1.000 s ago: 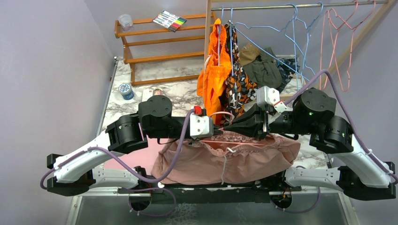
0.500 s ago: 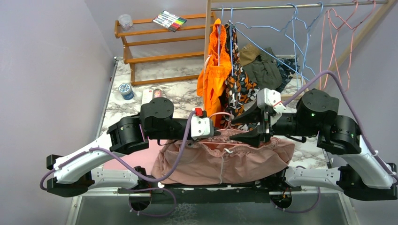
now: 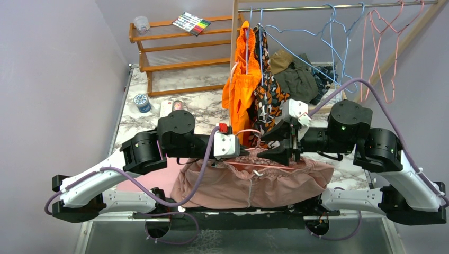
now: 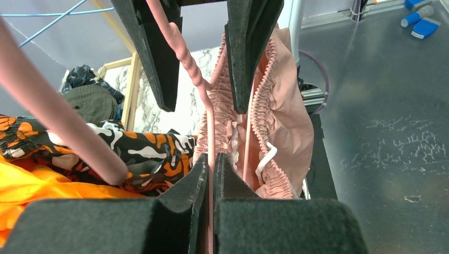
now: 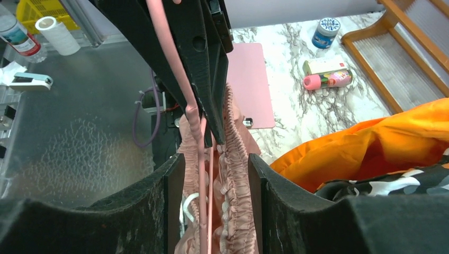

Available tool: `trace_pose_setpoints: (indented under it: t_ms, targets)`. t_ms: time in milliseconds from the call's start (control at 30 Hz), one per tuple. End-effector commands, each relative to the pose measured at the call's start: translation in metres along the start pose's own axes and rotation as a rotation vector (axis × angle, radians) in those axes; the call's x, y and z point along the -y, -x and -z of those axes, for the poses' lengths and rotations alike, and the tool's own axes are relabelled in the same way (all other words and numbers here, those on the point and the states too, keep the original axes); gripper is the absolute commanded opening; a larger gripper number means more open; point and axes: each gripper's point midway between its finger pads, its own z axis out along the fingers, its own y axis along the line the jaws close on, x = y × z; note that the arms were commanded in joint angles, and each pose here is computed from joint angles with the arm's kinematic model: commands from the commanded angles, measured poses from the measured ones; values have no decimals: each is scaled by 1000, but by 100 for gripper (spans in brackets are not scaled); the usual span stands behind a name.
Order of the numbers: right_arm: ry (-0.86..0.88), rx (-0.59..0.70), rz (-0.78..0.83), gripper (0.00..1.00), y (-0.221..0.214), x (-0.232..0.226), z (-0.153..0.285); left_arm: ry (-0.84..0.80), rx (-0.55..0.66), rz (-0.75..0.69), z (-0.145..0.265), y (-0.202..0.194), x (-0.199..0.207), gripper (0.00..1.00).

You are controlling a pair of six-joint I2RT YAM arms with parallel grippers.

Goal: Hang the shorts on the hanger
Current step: Move the clothesline to the center of the board.

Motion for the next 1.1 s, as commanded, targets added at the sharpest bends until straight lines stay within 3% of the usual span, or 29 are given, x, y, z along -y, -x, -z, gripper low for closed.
trace_pose_setpoints:
  t_ms: [0, 200, 367, 400, 433, 500, 533, 600, 700, 867, 1067]
  targets:
    - [34, 44, -18, 49, 9, -5, -7, -12, 93, -25, 2, 25, 0, 0]
    - [74, 42, -28, 35, 8, -10, -16, -17, 103, -22, 2, 29, 1, 0]
    - [113, 46, -25, 3, 10, -17, -16, -18, 114, -12, 3, 33, 1, 0]
    - [116, 48, -22, 1, 12, -18, -14, -12, 118, -9, 4, 34, 0, 0]
    - [123, 42, -21, 1, 11, -20, -11, -6, 121, -4, 5, 36, 0, 11]
    - [130, 38, -16, 1, 13, -23, -2, 12, 135, 4, 10, 41, -2, 45]
    - [130, 42, -14, 1, 15, -24, 3, 19, 149, 7, 14, 46, -3, 57]
    - [141, 43, -15, 1, 17, -29, 16, 28, 191, 5, 21, 57, -3, 71]
    - [157, 30, -34, 1, 18, -36, 33, 53, 281, -9, 37, 80, -4, 79]
    - [116, 0, -55, 1, 18, -36, 57, 159, 415, -48, 65, 112, -17, 80]
    - [71, 91, -54, 1, 37, -37, 88, 279, 503, -50, 75, 132, -38, 80]
